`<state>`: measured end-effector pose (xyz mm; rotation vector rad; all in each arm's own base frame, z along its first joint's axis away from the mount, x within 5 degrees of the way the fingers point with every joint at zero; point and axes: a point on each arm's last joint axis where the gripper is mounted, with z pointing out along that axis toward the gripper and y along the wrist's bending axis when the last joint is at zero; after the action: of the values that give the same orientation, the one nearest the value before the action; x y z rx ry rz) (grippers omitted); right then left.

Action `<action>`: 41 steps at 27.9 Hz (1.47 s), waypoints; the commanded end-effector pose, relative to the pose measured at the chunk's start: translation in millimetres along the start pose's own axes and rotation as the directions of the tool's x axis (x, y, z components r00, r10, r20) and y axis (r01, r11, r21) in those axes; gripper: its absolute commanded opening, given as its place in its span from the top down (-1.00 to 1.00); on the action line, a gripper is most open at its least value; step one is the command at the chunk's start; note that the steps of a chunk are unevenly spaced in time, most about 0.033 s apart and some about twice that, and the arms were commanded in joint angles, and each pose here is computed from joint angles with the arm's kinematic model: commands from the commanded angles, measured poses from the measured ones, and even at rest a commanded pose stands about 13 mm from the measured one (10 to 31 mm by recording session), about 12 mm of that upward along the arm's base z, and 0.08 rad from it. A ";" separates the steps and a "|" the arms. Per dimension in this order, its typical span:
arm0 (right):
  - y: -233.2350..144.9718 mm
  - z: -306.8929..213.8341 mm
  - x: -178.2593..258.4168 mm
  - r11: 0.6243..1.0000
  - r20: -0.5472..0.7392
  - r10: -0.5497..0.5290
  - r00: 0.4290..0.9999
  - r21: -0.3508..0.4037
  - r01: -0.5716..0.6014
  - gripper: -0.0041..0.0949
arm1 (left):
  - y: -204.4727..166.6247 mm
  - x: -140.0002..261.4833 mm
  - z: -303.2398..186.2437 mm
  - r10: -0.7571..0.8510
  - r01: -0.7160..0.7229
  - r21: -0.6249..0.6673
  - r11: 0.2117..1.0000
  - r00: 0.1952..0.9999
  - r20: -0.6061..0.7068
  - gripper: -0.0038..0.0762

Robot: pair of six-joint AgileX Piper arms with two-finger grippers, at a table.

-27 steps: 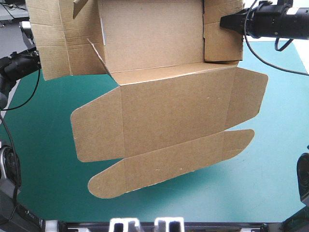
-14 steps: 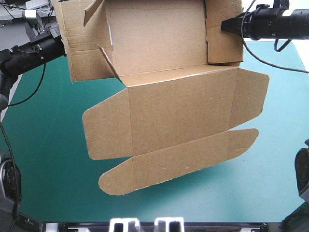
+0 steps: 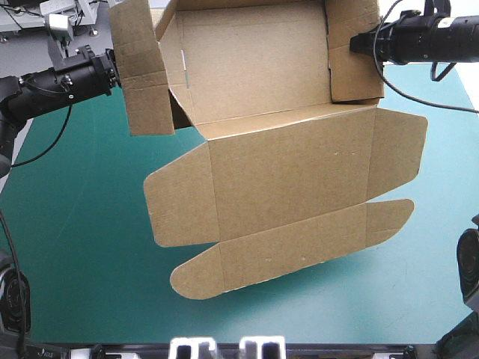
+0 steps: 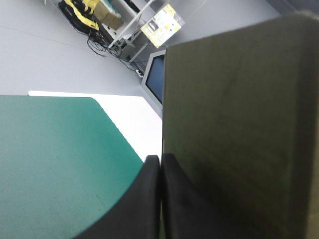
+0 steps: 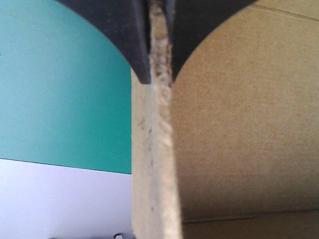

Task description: Fold the box

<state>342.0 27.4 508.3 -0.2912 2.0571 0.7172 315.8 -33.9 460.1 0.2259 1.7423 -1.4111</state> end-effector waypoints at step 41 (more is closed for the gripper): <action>-3.4 -10.0 -12.6 0.992 0.107 -0.058 0.993 0.120 0.045 0.96 | -36.5 17.9 12.7 0.009 -0.001 0.056 0.998 0.989 -0.149 0.93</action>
<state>358.7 15.4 493.6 -0.2513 2.1094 0.5478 313.5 -56.0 445.6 0.2762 1.9249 -1.3706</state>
